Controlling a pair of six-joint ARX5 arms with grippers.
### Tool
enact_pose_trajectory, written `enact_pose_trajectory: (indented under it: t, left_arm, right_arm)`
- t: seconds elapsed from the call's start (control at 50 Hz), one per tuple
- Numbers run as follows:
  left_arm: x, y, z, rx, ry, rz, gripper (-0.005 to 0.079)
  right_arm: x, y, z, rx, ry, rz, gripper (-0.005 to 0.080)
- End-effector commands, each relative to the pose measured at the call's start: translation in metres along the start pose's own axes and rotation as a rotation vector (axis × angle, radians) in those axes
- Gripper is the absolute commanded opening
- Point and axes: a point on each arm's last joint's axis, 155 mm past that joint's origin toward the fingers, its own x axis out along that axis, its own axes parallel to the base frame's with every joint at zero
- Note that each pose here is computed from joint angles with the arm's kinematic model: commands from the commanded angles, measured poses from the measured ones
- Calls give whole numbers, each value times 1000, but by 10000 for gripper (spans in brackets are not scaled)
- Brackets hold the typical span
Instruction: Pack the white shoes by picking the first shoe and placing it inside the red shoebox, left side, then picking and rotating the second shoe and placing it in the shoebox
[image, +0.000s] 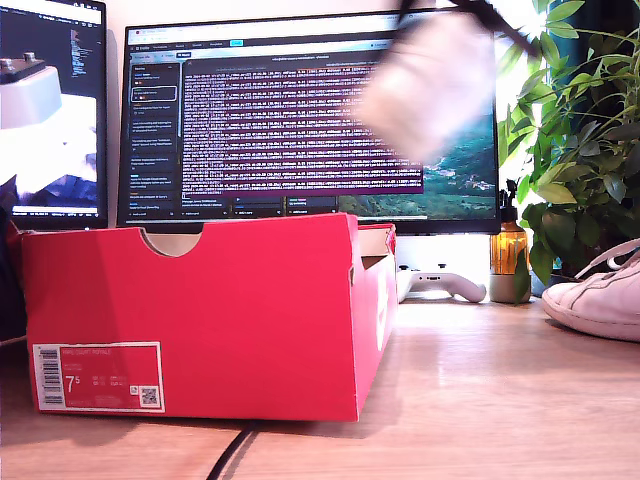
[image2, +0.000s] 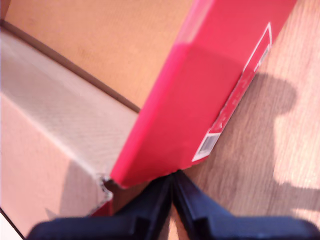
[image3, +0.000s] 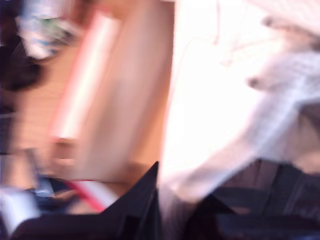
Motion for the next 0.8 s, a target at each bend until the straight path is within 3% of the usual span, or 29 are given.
enact_pose_trajectory:
  t: [0.0,0.14,0.5,0.78]
  left_arm:
    - [0,2,6,-2,-17,4,-19]
    - [0,2,6,-2,-17,5,-19]
    - [0,3,6,-2,-17,5,-19]
    - [0,2,6,-2,-16,4,-19]
  right_arm:
    - [6,21,8,14,-50,60,-13]
    - [29,35,7,84,-55,95,-13]
    - [103,45,-38,193,60,100,-13]
    - [136,47,-65,231,111,96,-13]
